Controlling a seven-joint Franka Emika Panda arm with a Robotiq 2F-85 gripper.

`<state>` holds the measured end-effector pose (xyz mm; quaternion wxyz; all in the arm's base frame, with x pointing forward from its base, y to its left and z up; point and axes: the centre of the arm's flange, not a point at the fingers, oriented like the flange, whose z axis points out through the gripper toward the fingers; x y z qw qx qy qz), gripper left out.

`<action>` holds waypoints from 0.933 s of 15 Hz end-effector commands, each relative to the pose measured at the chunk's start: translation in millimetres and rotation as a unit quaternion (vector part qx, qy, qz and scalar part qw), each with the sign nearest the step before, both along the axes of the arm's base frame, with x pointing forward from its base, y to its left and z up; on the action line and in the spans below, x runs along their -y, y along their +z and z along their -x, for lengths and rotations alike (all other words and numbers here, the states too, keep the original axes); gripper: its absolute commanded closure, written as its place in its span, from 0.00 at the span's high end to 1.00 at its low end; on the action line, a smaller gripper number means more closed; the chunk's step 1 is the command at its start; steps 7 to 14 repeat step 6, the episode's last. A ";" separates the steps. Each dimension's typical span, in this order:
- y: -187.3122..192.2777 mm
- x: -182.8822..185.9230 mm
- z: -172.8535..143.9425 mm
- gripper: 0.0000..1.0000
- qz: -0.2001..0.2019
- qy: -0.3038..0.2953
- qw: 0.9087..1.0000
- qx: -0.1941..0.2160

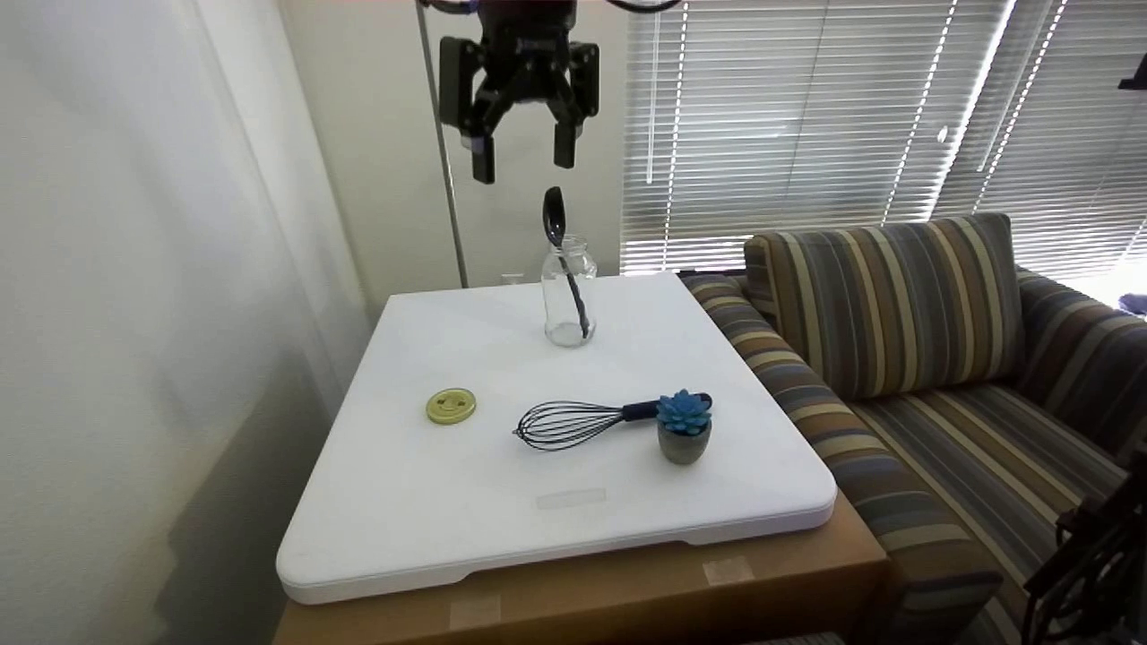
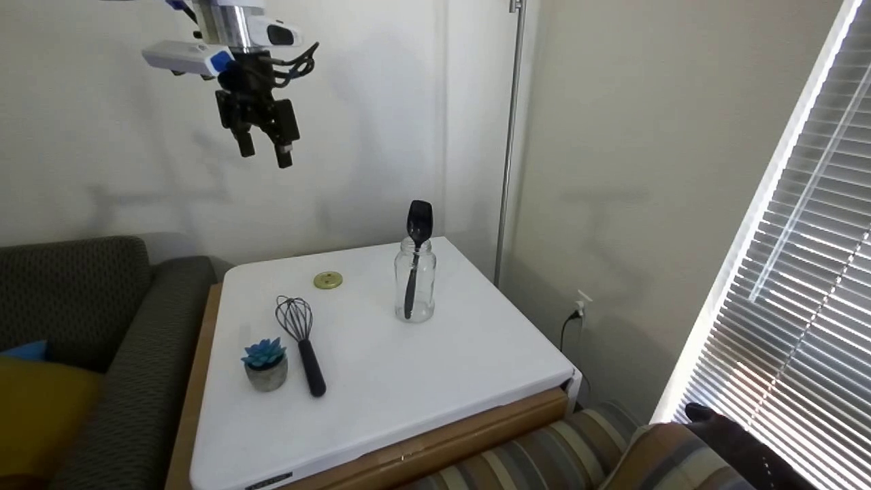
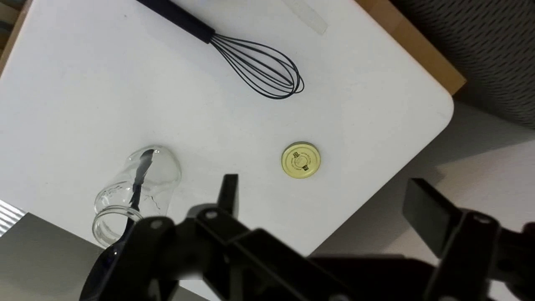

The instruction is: Remove the whisk from the jar and put it on the table

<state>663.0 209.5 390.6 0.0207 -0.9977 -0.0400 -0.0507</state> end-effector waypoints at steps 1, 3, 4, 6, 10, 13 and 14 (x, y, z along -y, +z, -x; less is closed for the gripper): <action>32.3 10.3 1.6 1.00 -0.017 -0.011 0.999 -0.027; 27.4 5.1 2.8 1.00 -0.007 -0.008 1.000 -0.012; 31.0 6.2 3.3 1.00 -0.007 -0.008 1.000 -0.013; 31.0 6.4 3.6 1.00 -0.007 -0.009 1.000 -0.014; 31.0 6.4 3.6 1.00 -0.007 -0.009 1.000 -0.014; 31.0 6.4 3.6 1.00 -0.007 -0.009 1.000 -0.014; 31.0 6.4 3.6 1.00 -0.007 -0.009 1.000 -0.014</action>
